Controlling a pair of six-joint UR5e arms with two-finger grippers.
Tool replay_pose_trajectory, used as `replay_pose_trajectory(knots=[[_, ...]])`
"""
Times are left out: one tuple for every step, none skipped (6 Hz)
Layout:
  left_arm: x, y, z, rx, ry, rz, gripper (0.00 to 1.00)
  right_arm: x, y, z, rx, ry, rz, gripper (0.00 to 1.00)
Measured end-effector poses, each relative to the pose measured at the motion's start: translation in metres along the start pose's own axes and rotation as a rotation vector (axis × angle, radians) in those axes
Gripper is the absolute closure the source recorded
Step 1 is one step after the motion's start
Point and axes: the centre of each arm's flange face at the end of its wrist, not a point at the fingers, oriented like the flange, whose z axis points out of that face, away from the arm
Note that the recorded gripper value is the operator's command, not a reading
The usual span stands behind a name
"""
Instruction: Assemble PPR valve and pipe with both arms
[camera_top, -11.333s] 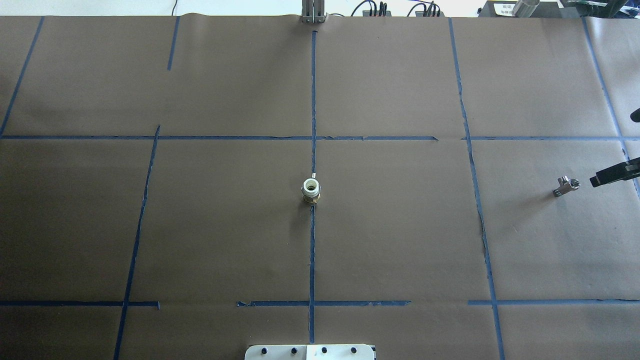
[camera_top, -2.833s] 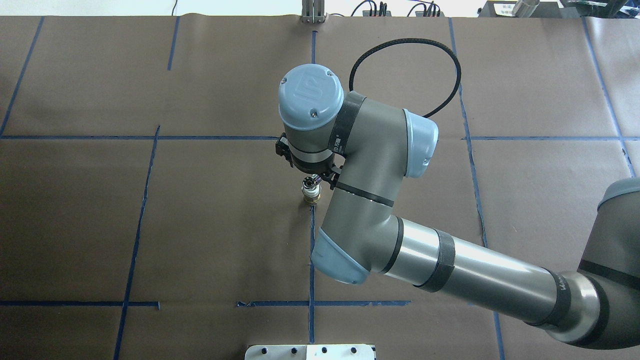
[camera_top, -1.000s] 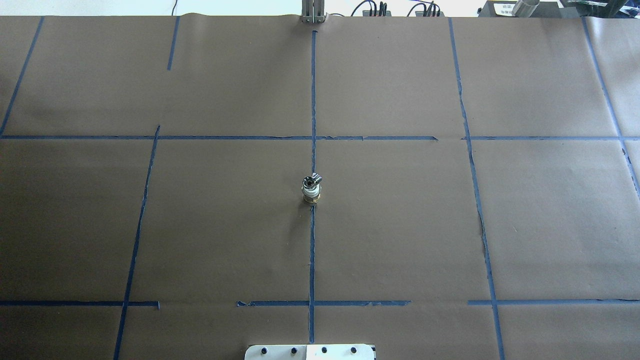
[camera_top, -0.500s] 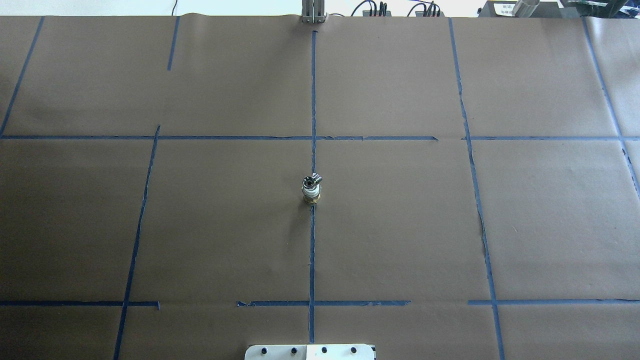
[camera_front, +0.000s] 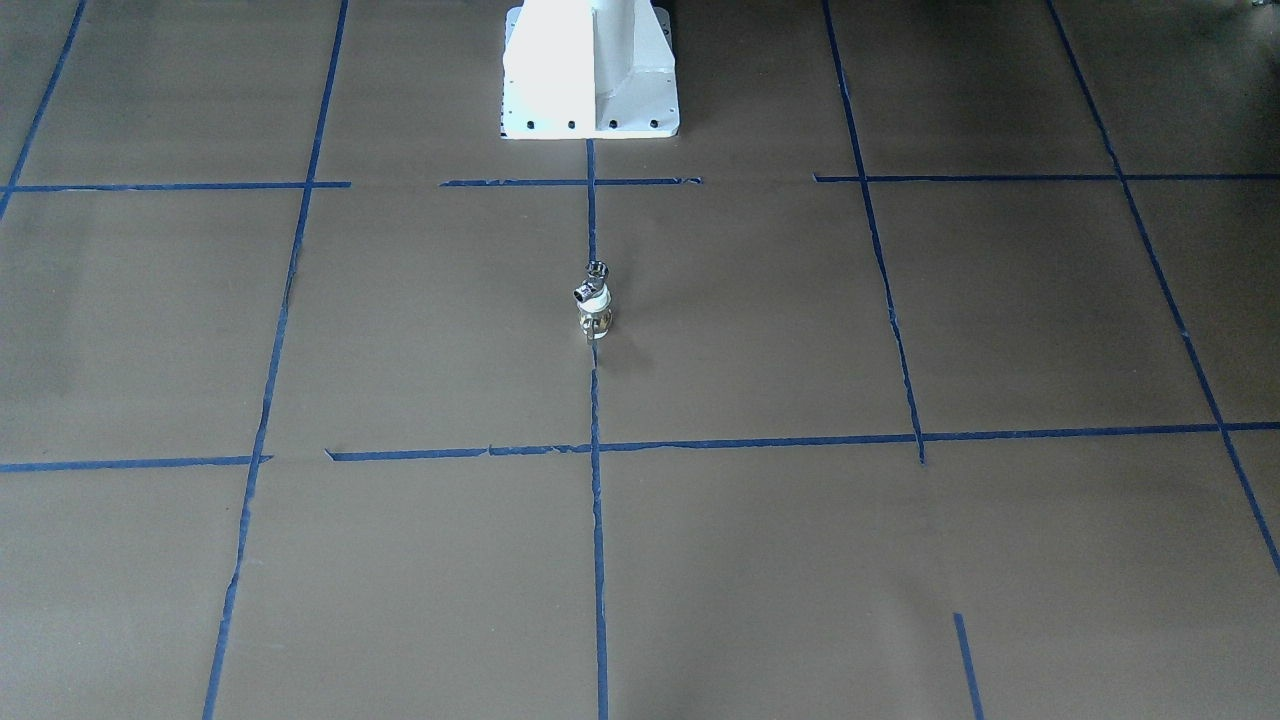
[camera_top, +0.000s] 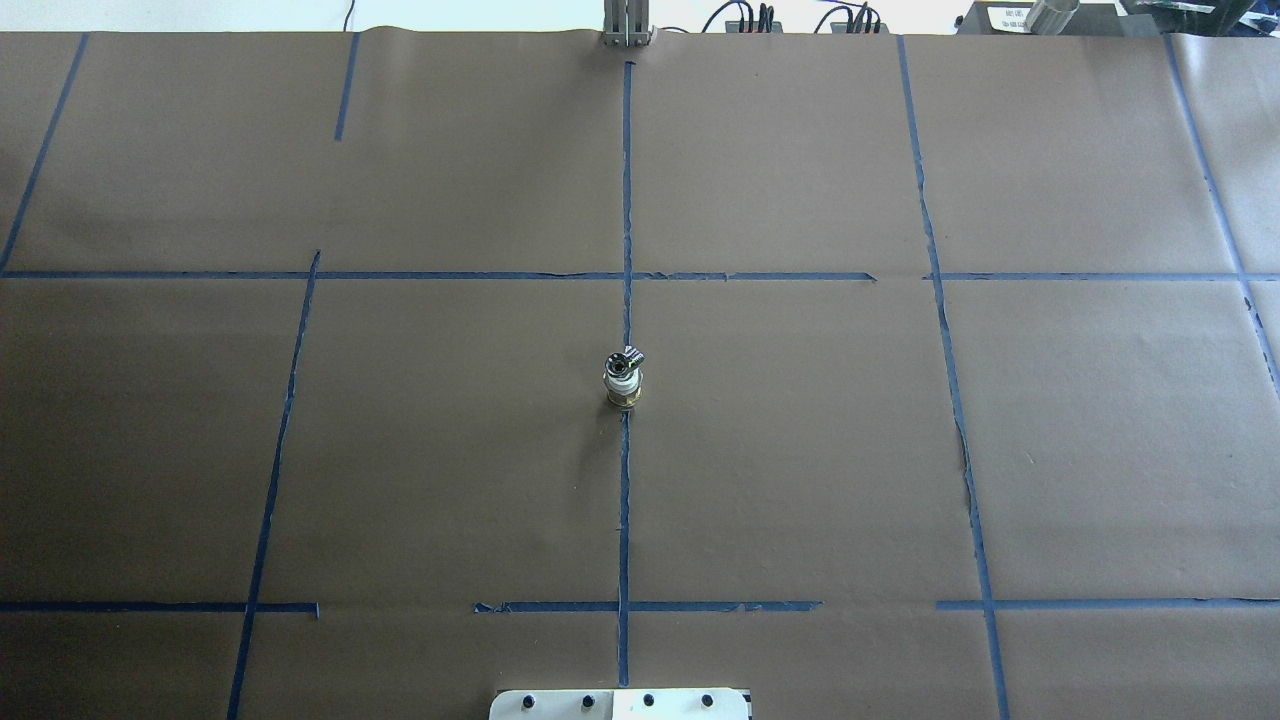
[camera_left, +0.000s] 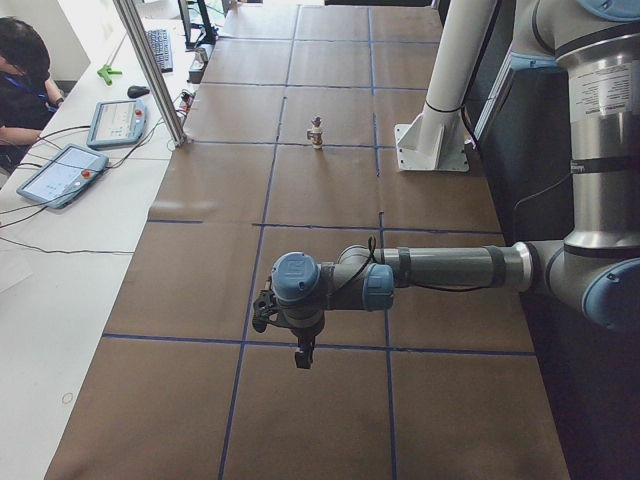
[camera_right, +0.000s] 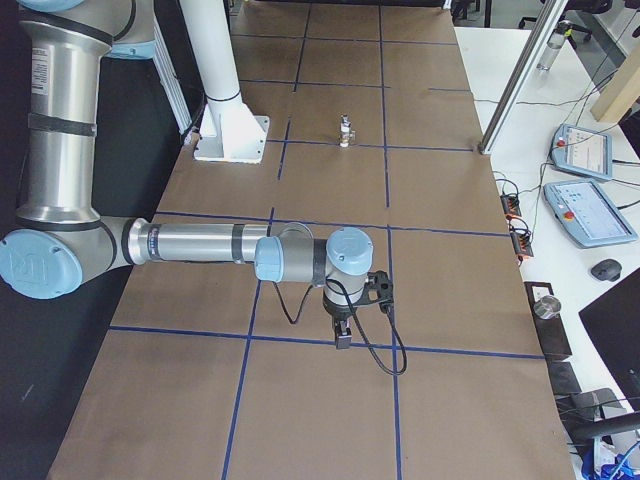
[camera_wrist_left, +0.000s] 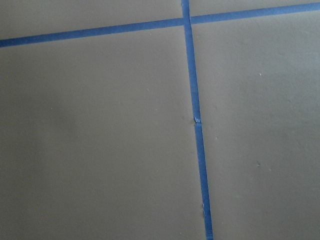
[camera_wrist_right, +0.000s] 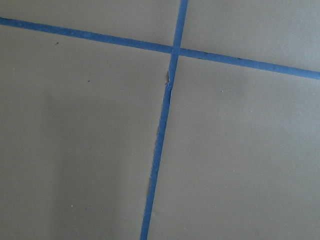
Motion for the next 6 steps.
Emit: replay_pose_trajectory(knots=[[-0.0005, 0.0003, 0.0005, -0.001, 0.000, -0.001, 0.00, -0.0007, -0.0003, 0.0004, 0.000, -0.001, 0.010, 0.00], [-0.0007, 0.0004, 0.0007, -0.001, -0.001, -0.001, 0.00, -0.0021, -0.0013, 0.0006, -0.001, -0.002, 0.018, 0.00], [-0.0012, 0.0008, 0.0012, -0.002, -0.001, -0.002, 0.00, -0.0044, -0.0029, 0.0015, -0.003, -0.002, 0.017, 0.00], [-0.0016, 0.0012, 0.0016, -0.003, -0.002, -0.002, 0.00, -0.0067, -0.0047, 0.0027, -0.005, 0.001, 0.020, 0.00], [-0.0018, 0.0012, 0.0017, -0.004, -0.002, -0.004, 0.00, -0.0088, -0.0062, 0.0044, -0.009, 0.002, 0.028, 0.00], [-0.0019, 0.0015, 0.0018, -0.005, -0.002, -0.006, 0.00, -0.0106, -0.0072, 0.0057, -0.012, 0.002, 0.029, 0.00]])
